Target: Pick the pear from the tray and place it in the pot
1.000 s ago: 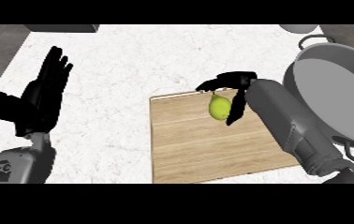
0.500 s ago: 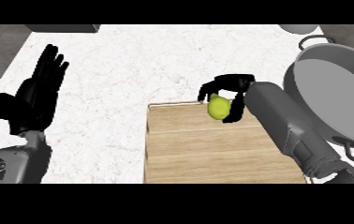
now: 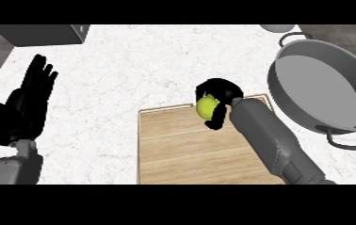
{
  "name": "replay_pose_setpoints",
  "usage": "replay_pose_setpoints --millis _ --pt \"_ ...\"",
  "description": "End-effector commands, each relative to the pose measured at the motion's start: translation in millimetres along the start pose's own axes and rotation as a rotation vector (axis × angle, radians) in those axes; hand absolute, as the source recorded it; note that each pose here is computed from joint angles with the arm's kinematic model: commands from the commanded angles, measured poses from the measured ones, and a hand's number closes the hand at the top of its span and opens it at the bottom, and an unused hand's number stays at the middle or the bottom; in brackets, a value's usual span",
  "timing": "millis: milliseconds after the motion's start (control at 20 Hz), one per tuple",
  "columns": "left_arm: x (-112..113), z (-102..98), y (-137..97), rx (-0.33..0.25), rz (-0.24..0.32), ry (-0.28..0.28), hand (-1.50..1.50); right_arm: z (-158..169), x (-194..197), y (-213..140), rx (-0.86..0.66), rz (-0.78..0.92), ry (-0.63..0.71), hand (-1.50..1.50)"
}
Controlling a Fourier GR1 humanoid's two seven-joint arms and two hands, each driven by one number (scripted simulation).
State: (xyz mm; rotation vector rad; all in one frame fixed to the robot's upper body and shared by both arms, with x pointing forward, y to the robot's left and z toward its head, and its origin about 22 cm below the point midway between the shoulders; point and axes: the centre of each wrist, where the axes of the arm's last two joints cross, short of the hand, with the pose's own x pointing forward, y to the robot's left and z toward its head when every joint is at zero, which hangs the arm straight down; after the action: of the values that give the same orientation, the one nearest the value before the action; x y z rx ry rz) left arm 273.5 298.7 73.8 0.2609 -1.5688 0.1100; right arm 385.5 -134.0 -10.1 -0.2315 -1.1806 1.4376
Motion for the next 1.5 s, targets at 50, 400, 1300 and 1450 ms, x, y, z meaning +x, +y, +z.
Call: replay_pose_setpoints --millis 50,400,1300,1450 --pt "4 6 3 0.014 -0.002 -0.003 0.0 8 18 39 -0.148 0.001 0.109 1.5" --pt "-8 12 14 0.029 -0.012 0.03 0.0 40 63 -20 -0.62 -0.109 0.081 1.5" --pt "-3 -4 -16 -0.041 0.017 -0.038 0.0 256 35 -61 -1.207 -0.221 0.299 1.5" --pt "15 -9 -16 -0.066 0.027 -0.045 0.0 266 5 -74 -1.243 -0.251 0.341 1.5"
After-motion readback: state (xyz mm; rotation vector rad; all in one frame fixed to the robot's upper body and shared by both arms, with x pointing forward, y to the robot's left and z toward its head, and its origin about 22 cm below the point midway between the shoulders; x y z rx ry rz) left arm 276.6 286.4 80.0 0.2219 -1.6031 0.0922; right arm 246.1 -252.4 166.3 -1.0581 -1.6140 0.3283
